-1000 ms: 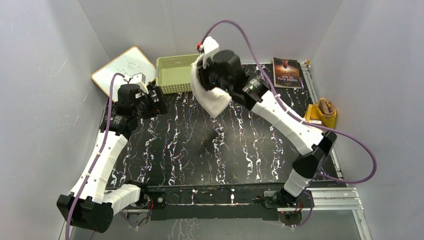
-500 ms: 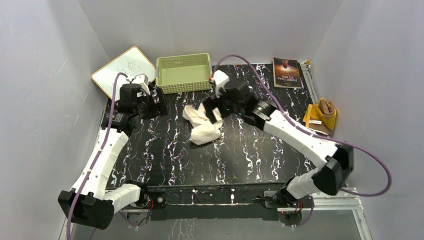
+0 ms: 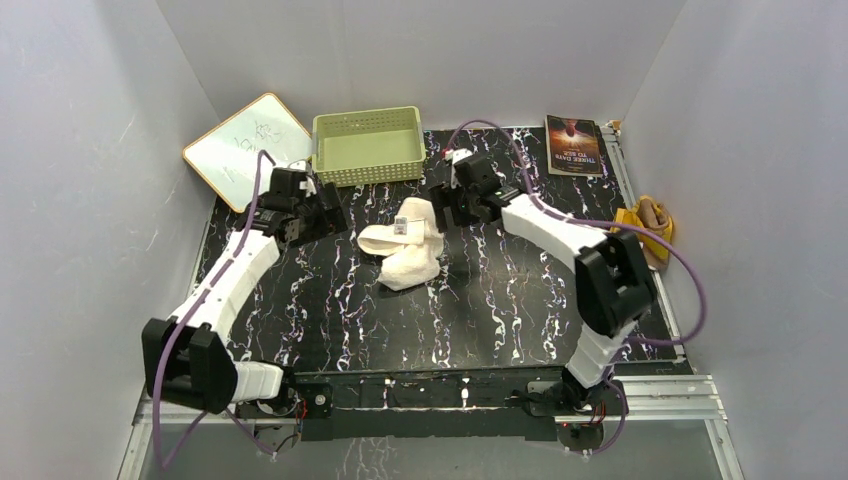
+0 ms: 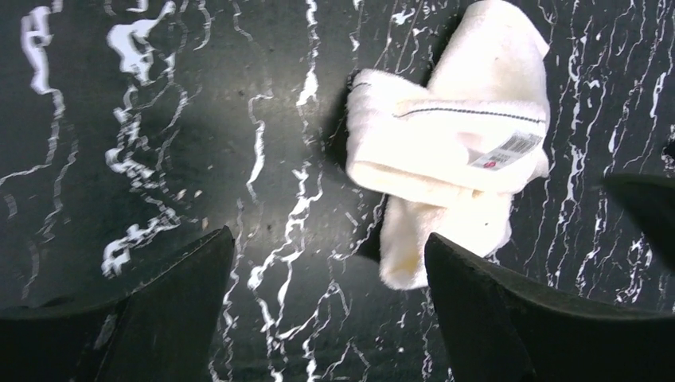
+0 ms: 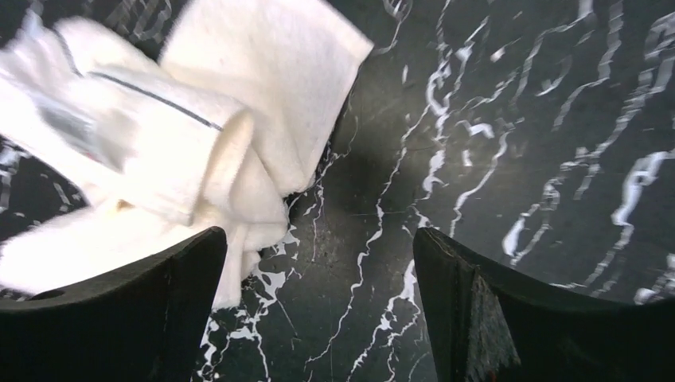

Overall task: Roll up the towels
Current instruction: Flatten out the towel at the center of the board.

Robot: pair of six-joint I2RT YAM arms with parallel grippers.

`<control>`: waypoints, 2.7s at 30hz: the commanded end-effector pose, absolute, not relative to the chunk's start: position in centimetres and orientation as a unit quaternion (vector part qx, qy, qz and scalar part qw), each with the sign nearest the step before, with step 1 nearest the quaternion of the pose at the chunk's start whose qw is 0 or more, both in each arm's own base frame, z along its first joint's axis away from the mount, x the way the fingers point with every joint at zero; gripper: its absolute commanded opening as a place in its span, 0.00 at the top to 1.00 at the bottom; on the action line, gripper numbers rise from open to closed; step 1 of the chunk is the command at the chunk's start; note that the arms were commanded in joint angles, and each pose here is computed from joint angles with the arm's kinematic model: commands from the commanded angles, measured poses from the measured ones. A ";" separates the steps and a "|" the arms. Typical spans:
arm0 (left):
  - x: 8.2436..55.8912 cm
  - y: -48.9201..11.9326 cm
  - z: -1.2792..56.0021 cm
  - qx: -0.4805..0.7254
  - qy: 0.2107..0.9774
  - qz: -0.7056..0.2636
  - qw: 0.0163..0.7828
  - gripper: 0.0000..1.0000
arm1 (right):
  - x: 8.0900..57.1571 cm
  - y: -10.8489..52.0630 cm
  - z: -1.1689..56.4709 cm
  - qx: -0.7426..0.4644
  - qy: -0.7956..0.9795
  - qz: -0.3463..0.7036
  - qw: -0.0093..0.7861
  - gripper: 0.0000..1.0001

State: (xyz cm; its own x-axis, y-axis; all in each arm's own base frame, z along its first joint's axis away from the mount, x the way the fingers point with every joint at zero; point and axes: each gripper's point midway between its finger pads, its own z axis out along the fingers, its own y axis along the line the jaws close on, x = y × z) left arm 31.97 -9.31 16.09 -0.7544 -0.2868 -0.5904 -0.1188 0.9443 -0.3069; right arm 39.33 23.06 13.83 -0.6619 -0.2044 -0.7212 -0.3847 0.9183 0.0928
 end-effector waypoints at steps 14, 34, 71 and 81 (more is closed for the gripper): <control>34.1 -24.7 13.5 0.141 0.912 -0.142 0.358 0.42 | 43.3 21.4 14.3 -0.095 0.886 0.270 0.365 0.16; 37.7 -28.6 8.3 0.198 0.915 -0.068 0.346 0.26 | 36.6 18.2 13.7 -0.042 0.877 0.329 0.348 0.17; 21.6 -24.4 53.3 0.301 0.572 -0.436 0.627 1.00 | 39.9 17.8 17.9 -0.024 0.845 0.316 0.431 0.18; 33.6 -14.9 40.9 0.105 0.793 -0.074 0.596 1.00 | 38.4 17.6 16.4 -0.044 0.859 0.290 0.419 0.17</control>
State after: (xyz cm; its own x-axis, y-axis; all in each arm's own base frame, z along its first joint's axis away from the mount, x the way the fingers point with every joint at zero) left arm 28.79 -20.13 48.66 -0.0667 -0.1053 -0.9922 0.6022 0.7886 -0.1242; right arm 38.03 17.41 13.91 -0.7131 0.1966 -0.6729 -0.2614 0.8161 0.5154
